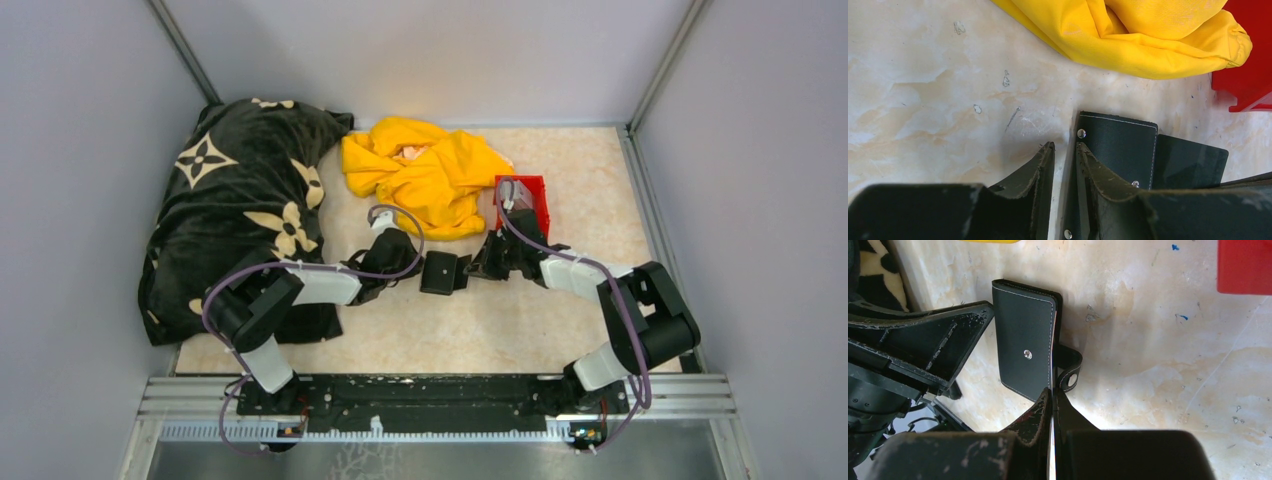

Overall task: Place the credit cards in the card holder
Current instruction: Open the card holder at the center of the board.

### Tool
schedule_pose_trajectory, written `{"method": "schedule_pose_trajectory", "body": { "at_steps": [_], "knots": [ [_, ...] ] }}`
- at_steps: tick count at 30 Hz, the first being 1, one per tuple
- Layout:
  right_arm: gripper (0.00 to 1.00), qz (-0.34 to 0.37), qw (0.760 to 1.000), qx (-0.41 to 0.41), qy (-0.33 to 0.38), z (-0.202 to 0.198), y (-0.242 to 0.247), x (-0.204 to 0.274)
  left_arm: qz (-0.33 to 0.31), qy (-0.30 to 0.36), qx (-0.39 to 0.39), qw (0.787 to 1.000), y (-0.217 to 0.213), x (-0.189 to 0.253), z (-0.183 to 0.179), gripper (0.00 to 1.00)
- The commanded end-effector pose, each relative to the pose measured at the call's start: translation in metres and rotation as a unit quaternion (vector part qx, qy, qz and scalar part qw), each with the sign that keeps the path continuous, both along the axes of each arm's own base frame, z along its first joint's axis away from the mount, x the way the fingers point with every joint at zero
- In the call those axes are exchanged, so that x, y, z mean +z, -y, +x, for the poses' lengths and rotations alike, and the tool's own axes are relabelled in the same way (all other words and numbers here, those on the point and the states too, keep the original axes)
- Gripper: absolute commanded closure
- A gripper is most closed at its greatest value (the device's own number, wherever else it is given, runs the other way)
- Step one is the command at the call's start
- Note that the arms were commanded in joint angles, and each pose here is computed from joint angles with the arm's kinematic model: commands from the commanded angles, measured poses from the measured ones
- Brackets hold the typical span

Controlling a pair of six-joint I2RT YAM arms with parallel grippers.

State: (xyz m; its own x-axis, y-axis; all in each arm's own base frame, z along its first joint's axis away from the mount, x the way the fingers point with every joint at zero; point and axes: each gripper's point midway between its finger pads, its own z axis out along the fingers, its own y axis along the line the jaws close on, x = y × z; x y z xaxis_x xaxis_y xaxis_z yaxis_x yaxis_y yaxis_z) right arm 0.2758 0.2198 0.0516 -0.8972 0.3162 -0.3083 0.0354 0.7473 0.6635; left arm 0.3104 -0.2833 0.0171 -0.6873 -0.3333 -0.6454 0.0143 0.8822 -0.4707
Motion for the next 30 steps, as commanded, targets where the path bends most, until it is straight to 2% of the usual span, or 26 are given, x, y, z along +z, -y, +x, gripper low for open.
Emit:
{"method": "schedule_pose_trajectory", "body": {
  "at_steps": [1,24,30],
  "knots": [
    [1.0,0.025,0.999,0.001,0.024,0.007,-0.004,0.014,0.162,-0.185,-0.032,0.969,-0.067,-0.097,-0.09,0.68],
    [1.0,0.046,0.998,0.007,0.04,0.007,-0.009,0.035,0.171,-0.189,-0.035,0.966,-0.067,-0.098,-0.091,0.69],
    [1.0,0.045,0.998,0.007,0.032,0.004,-0.009,0.026,0.172,-0.19,-0.035,0.966,-0.068,-0.098,-0.092,0.69]
  ]
}}
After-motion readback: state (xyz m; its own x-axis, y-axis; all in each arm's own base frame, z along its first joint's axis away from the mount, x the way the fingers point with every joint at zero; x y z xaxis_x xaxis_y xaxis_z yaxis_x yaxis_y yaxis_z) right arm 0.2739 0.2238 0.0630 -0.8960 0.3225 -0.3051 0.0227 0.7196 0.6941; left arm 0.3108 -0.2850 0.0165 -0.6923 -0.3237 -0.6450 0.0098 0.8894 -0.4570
